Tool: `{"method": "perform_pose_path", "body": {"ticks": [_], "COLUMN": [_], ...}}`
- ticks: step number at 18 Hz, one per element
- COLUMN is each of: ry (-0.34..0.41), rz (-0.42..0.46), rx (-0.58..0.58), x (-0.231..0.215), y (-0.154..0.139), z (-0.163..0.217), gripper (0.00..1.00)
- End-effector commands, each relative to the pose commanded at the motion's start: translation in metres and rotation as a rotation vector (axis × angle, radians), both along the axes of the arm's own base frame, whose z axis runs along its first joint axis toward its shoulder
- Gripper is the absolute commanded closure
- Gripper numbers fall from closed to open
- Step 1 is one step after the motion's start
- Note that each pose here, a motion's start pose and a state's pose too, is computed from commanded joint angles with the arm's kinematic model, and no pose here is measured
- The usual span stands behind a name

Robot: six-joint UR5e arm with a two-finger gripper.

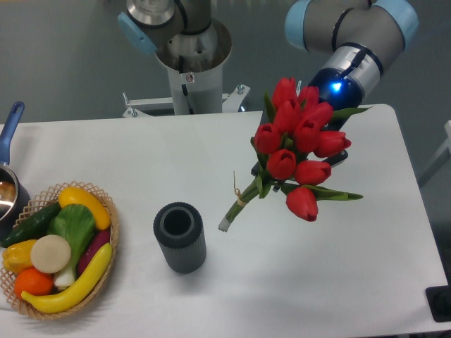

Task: Place the flowers on the table
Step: 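Hold the red tulip bouquet by the stems and shift it slightly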

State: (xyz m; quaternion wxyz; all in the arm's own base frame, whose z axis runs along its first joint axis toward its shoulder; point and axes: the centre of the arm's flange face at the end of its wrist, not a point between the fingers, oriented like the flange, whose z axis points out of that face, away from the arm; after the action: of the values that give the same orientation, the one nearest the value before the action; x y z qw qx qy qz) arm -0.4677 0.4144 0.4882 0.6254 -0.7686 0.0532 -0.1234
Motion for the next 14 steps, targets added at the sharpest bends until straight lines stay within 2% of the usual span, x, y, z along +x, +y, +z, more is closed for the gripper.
{"method": "perform_pose_path", "body": {"ticks": [8,11,14], "ry": [0.013,0.031,0.065], "rz": [0.020,0.022,0.049], "rx": [-0.003,0.000,-0.059], "x": [-0.007,-0.007,-0.010], "y": [-0.014,-0.015,-0.015], "z": [-0.012,-0.006,-0.007], "gripper": [0.58,0.58,0.58]}}
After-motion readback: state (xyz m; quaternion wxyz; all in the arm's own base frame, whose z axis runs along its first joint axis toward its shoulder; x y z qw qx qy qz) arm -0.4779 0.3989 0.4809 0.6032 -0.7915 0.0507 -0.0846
